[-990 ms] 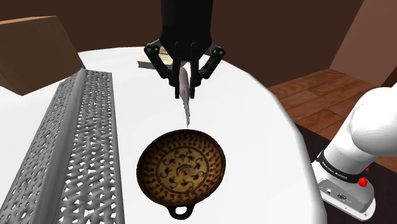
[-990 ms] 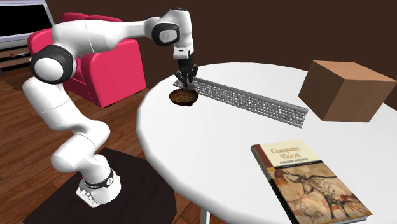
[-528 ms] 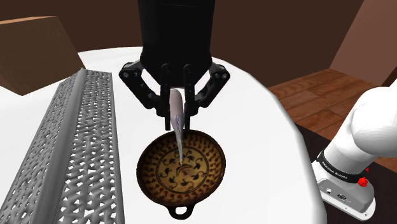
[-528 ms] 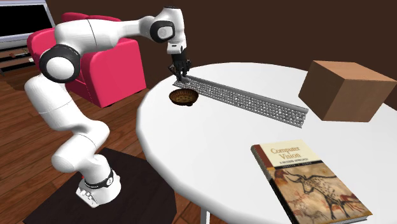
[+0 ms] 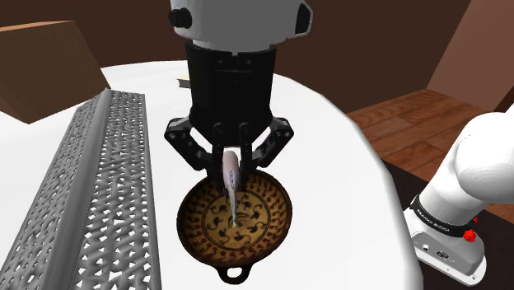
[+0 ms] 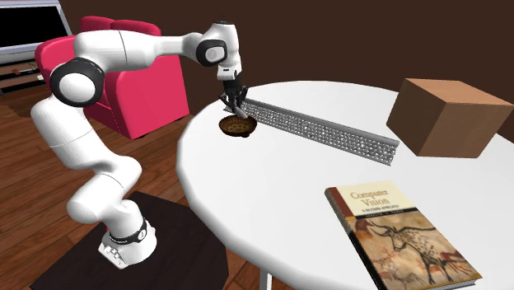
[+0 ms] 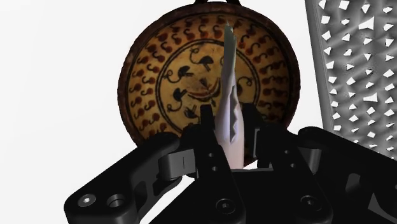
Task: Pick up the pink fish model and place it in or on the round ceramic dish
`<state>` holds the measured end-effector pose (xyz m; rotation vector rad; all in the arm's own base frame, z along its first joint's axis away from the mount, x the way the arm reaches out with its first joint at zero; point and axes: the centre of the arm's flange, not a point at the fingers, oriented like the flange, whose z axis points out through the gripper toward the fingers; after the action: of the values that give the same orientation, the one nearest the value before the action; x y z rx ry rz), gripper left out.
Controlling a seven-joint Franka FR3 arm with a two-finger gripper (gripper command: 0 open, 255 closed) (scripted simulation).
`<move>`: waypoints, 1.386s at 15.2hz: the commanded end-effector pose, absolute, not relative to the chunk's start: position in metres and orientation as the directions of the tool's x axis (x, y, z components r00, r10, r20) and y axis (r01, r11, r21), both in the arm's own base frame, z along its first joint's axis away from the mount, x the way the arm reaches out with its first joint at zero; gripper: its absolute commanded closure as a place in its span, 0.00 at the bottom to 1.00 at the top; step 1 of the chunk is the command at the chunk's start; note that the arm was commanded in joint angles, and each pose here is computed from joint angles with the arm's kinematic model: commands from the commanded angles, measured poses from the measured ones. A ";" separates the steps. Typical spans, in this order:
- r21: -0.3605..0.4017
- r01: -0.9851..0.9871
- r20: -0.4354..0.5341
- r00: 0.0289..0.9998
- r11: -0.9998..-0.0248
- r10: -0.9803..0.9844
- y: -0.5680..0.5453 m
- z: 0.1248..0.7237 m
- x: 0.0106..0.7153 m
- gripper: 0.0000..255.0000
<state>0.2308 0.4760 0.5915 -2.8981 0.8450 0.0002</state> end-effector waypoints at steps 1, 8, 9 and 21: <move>-0.118 -0.535 -0.034 0.844 -0.836 -0.535 0.476 0.580 0.231 1.00; -0.118 -0.535 -0.034 0.844 -0.836 -0.535 0.476 0.557 0.231 1.00; -0.118 -0.535 -0.034 0.844 -0.836 -0.535 0.476 0.557 0.231 1.00; -0.118 -0.535 -0.034 0.844 -0.836 -0.535 0.473 0.583 0.230 0.00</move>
<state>0.2315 0.4733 0.5725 -2.8965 0.8448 -0.0001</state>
